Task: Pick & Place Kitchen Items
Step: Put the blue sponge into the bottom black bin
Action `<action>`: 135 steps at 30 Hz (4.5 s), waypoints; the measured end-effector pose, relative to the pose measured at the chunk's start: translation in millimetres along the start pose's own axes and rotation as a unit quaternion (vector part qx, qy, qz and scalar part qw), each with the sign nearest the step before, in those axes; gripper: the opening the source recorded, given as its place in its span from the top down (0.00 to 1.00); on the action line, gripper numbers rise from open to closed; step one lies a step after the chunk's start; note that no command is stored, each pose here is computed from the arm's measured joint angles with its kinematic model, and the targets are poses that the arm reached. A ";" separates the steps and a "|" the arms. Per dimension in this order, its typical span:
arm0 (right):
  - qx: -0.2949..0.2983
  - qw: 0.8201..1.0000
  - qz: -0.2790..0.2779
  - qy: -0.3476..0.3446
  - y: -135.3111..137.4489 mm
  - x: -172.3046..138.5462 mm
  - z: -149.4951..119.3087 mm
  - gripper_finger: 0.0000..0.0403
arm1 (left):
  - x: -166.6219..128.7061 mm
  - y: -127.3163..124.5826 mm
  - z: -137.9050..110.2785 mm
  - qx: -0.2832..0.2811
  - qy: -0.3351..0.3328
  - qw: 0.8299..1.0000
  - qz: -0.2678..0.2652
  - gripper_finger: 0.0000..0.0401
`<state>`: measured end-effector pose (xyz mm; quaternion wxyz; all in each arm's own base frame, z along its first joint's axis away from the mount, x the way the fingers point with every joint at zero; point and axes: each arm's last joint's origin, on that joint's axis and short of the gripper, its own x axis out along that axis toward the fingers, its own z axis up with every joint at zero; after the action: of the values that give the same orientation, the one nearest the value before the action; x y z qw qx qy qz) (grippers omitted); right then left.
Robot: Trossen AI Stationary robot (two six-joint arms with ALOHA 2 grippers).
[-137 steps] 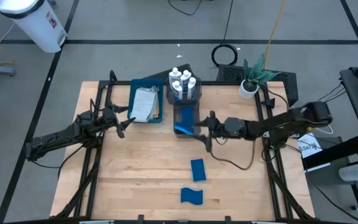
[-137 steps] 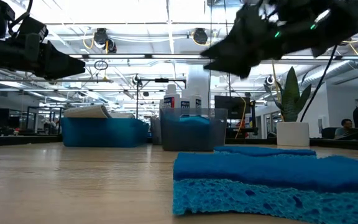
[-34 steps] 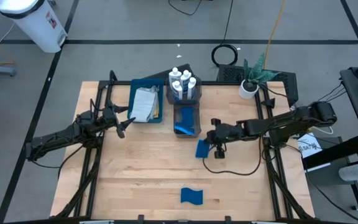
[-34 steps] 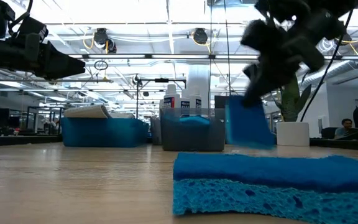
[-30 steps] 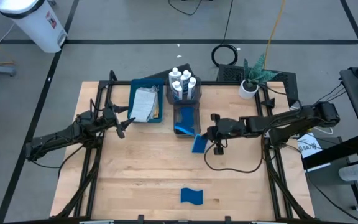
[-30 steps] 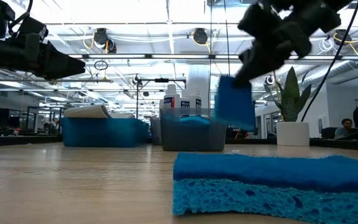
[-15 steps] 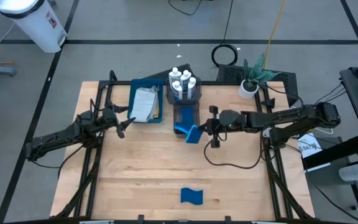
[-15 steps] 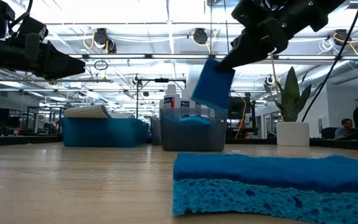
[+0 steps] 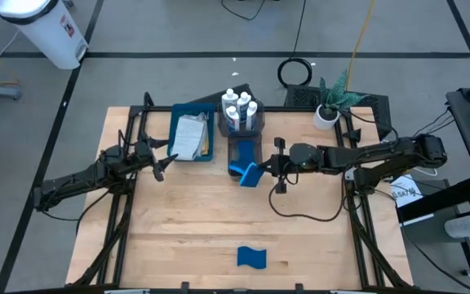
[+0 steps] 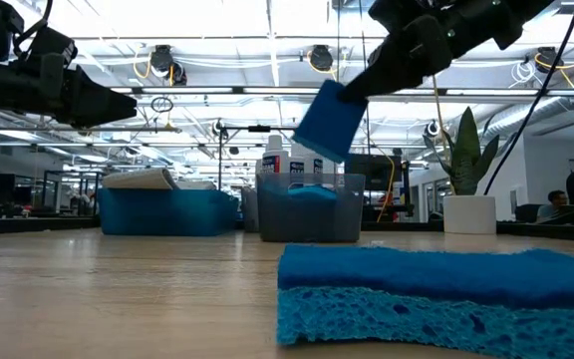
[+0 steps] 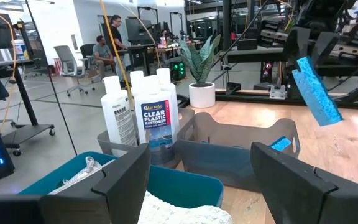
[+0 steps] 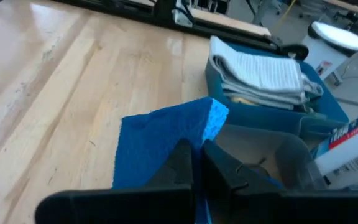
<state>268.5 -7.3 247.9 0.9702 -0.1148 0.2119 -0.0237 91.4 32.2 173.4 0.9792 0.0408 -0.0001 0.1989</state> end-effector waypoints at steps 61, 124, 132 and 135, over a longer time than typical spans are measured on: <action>-0.035 0.989 0.019 -0.145 45.4 -106.4 -60.8 1.00 | 0.0 0.0 0.0 0.000 0.000 1.000 0.000 0.30; -0.059 0.977 -0.108 -0.171 41.3 -130.9 -56.3 1.00 | 0.0 0.0 0.0 0.000 0.000 1.000 0.000 0.30; -0.054 0.977 -0.125 -0.161 38.0 -124.7 -56.0 1.00 | 0.0 0.0 -0.1 0.000 0.000 1.000 0.000 0.30; -0.050 0.977 -0.130 -0.159 37.8 -120.9 -55.2 1.00 | 0.0 0.0 -0.1 0.000 0.000 1.000 0.000 0.30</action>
<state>135.6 29.1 239.4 0.9732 -0.1924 0.0390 -0.1200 91.4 32.2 173.3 0.9792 0.0408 0.0000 0.1989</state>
